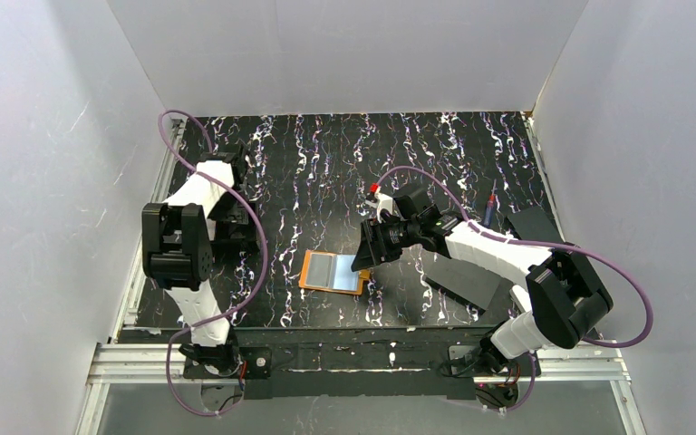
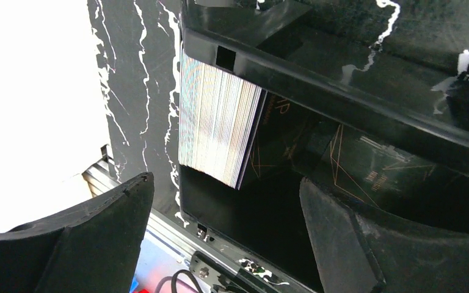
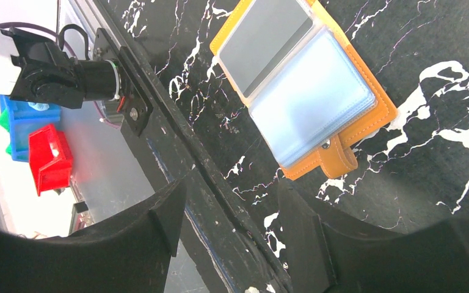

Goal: Put the credit cards into the card holder
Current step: Pick up the credit card from the storage box.

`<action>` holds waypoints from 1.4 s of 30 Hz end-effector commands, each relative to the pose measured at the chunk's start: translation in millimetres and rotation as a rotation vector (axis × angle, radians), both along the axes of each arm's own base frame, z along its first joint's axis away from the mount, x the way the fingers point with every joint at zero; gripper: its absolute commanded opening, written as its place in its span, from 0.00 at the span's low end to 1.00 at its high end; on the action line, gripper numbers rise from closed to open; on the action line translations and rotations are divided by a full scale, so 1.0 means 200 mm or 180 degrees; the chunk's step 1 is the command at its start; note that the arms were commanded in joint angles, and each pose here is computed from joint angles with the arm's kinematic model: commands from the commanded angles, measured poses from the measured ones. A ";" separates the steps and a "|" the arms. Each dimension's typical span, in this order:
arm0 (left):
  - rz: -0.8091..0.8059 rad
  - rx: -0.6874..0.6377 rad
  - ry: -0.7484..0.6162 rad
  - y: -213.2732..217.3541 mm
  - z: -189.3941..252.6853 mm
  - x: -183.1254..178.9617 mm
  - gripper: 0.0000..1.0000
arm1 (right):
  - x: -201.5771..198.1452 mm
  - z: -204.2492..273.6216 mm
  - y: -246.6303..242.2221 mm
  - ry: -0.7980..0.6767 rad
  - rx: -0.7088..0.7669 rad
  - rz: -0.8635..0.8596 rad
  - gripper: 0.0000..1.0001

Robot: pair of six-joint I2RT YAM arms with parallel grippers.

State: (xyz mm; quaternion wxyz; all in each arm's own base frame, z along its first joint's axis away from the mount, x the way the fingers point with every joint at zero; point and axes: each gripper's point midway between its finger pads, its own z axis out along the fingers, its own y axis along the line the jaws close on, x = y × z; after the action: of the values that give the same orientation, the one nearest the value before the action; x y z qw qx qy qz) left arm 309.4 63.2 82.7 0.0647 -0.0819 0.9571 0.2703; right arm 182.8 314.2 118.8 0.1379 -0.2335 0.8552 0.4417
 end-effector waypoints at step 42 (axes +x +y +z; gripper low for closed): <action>0.0048 0.0107 -0.0052 0.08 0.06 0.00 0.08 | 0.00 0.04 0.01 -0.0061 0.0099 0.0019 0.65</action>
State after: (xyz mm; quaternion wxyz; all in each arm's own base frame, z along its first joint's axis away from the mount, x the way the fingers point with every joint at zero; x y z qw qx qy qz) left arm 310.0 76.3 76.3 0.0470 -0.0794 0.9545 0.2834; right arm 182.3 313.8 117.9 0.1369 -0.2331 0.8558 0.4410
